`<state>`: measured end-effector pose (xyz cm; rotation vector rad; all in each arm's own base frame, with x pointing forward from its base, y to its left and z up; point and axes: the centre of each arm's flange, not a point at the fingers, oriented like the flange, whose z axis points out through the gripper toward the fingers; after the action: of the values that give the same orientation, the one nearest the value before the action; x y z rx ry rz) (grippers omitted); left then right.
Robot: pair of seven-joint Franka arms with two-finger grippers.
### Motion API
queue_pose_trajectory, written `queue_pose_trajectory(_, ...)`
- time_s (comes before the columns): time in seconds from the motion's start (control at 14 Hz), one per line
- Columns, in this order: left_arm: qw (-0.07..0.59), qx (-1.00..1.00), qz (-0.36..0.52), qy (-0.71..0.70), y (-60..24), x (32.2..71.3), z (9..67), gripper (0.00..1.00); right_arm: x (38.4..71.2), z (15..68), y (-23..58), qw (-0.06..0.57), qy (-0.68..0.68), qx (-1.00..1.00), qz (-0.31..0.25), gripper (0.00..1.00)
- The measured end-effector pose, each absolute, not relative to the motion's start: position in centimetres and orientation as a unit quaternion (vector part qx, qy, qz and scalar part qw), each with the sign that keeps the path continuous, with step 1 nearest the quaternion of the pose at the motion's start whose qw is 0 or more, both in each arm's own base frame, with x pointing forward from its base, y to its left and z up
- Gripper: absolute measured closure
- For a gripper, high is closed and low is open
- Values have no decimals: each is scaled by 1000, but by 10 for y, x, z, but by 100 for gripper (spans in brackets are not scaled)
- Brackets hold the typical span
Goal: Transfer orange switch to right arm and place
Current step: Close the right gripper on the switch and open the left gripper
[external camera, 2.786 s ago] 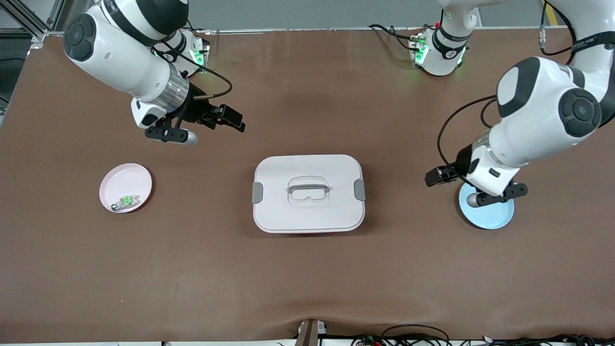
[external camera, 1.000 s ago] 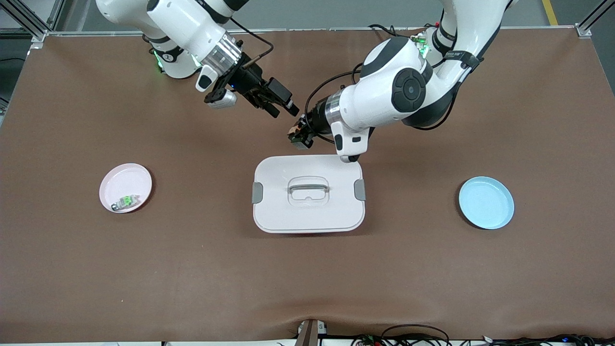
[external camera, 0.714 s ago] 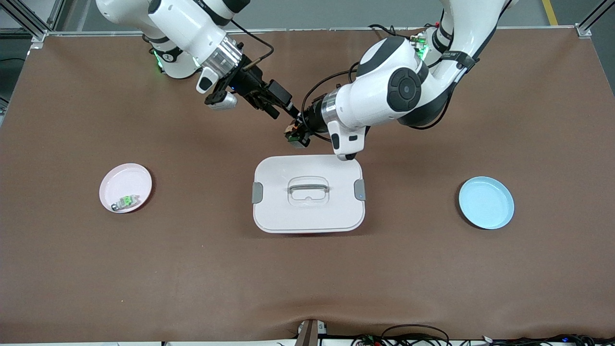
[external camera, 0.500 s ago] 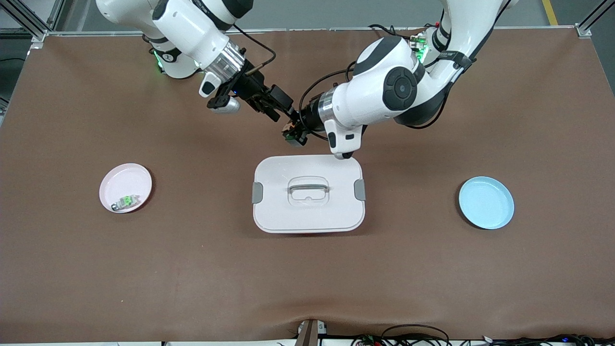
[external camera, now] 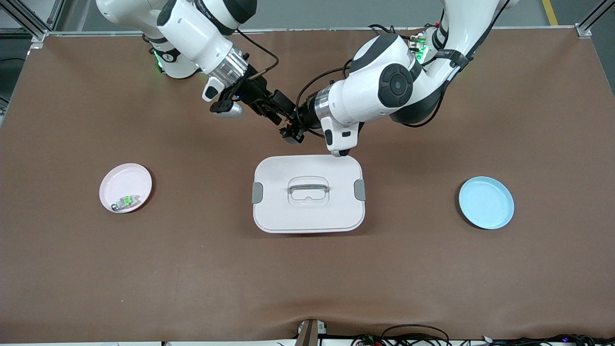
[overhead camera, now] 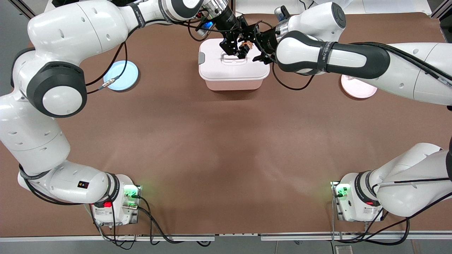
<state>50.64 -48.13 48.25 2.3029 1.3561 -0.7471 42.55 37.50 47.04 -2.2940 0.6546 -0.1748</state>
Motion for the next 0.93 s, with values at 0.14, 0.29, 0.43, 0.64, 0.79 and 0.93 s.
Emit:
queue_pose_trajectory(0.14, 183, 817, -265, 479, -483, 505, 484, 28, 426, 470, 375, 366, 255, -893, -68, 0)
queue_pose_trajectory(0.29, 183, 817, -265, 478, -484, 504, 484, 28, 426, 469, 375, 365, 255, -893, -68, 0)
queue_pose_trajectory(0.43, 183, 817, -265, 478, -484, 504, 484, 28, 426, 469, 375, 365, 255, -893, -67, 16)
queue_pose_trajectory(0.64, 182, 817, -266, 477, -485, 504, 483, 28, 427, 472, 376, 368, 255, -891, -70, 48)
queue_pose_trajectory(0.79, 182, 817, -267, 478, -485, 504, 482, 28, 427, 472, 376, 368, 252, -892, -71, 59)
queue_pose_trajectory(0.93, 182, 817, -267, 478, -485, 504, 482, 28, 427, 472, 376, 368, 252, -892, -71, 59)
